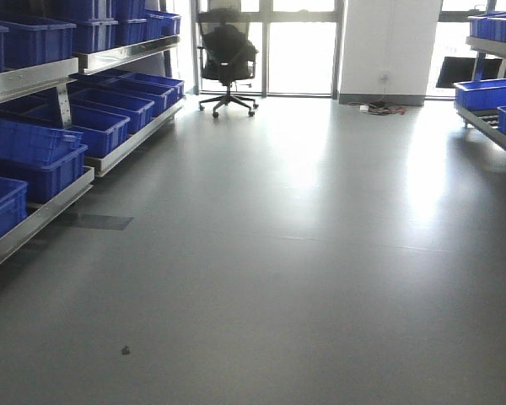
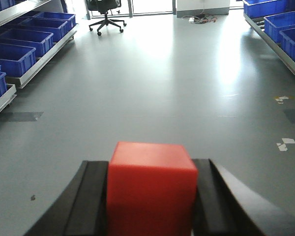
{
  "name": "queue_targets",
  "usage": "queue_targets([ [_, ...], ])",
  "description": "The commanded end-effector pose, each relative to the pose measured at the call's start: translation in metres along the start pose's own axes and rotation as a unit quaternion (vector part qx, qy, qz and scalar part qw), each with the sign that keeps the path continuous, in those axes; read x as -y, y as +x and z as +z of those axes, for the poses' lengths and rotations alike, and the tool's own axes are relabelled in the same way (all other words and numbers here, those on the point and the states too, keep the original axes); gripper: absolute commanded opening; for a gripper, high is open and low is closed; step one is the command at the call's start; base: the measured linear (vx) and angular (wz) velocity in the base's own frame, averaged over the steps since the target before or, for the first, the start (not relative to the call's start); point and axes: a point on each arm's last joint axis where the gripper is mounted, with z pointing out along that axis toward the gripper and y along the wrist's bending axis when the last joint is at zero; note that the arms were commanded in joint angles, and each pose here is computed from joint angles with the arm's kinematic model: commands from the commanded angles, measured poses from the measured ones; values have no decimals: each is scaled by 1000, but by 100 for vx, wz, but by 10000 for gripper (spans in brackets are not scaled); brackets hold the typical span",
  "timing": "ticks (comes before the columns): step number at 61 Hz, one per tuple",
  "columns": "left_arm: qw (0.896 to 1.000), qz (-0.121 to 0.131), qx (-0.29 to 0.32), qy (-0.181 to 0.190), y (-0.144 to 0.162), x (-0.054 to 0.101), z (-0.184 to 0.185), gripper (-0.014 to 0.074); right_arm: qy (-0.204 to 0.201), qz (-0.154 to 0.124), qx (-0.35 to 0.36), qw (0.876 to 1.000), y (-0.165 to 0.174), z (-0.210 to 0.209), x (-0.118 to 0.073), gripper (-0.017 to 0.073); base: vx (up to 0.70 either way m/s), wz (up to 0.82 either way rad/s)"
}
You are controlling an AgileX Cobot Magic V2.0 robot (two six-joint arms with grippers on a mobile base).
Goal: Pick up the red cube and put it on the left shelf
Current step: 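Drive the base away from the table holding the red cube, then turn the base toward the shelving rack of blue crates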
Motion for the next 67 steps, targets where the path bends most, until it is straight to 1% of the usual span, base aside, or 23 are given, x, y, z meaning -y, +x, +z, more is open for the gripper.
queue_targets([
  [1,1000,0,27,-2,0,0,1,106,-2,-6,54,999,-17,-2,-2,57,65,-6],
  [26,1000,0,27,-2,0,0,1,106,-2,-6,54,999,-17,-2,-2,57,69,5],
  [67,1000,0,27,-2,0,0,1,106,-2,-6,54,999,-17,-2,-2,57,72,24],
])
